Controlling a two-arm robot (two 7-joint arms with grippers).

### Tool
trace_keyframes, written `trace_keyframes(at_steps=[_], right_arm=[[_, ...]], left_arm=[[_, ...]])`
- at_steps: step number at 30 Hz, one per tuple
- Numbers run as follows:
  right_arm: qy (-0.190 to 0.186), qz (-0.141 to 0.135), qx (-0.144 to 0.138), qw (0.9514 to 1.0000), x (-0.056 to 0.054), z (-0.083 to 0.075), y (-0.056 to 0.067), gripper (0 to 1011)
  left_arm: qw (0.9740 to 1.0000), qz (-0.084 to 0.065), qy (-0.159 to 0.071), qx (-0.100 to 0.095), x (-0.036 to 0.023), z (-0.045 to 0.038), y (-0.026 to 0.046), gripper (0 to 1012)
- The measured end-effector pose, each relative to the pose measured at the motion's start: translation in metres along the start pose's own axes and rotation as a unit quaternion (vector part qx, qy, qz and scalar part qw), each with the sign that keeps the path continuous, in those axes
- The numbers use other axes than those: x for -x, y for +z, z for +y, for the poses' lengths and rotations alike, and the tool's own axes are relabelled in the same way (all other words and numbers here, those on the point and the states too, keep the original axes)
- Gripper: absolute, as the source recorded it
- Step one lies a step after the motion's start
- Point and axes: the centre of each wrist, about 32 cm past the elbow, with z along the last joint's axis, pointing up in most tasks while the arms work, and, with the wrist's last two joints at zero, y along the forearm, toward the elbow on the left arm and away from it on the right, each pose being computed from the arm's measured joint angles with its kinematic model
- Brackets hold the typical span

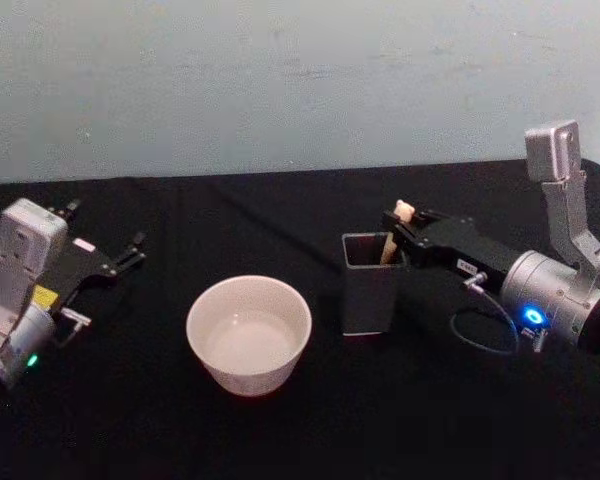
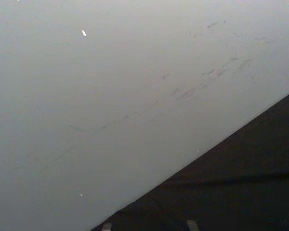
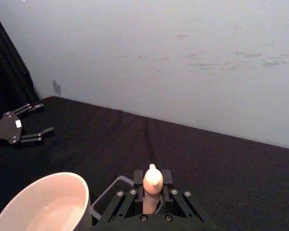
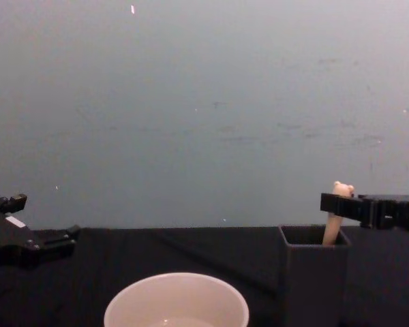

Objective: Pick up the stirring spoon with one hand, stir inside the cup, then place it back in its original position.

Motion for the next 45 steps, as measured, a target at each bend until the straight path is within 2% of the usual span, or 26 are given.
trace_keyframes(at_steps=[25,28,34,35,37,38,41,42,45], right_arm=[[-0.001,-0.004,0.004,1.0000,0.0012,-0.0002,-0.0004,221],[-0.001,-0.004,0.004,1.0000,0.0012,-0.0002,-0.0004,268],[-0.001,-0.003,0.003,1.0000,0.0012,-0.0002,-0.0004,465],[-0.001,-0.003,0.003,1.0000,0.0012,-0.0002,-0.0004,523],[-0.001,-0.003,0.003,1.0000,0.0012,-0.0002,-0.0004,562],[-0.001,-0.003,0.003,1.0000,0.0012,-0.0002,-0.0004,618],[-0.001,-0.003,0.003,1.0000,0.0012,-0.0002,-0.0004,677],[-0.001,-0.003,0.003,1.0000,0.0012,-0.0002,-0.0004,743],[-0.001,-0.003,0.003,1.0000,0.0012,-0.0002,-0.0004,799]], left_arm=[[1.0000,0.000,0.000,0.000,0.0000,0.0000,0.0000,1002],[1.0000,0.000,0.000,0.000,0.0000,0.0000,0.0000,1001],[1.0000,0.000,0.000,0.000,0.0000,0.0000,0.0000,1001],[1.0000,0.000,0.000,0.000,0.0000,0.0000,0.0000,1001],[1.0000,0.000,0.000,0.000,0.0000,0.0000,0.0000,1001],[1.0000,0.000,0.000,0.000,0.0000,0.0000,0.0000,1001],[1.0000,0.000,0.000,0.000,0.0000,0.0000,0.0000,1001],[1.0000,0.000,0.000,0.000,0.0000,0.0000,0.0000,1001],[1.0000,0.000,0.000,0.000,0.0000,0.0000,0.0000,1001]])
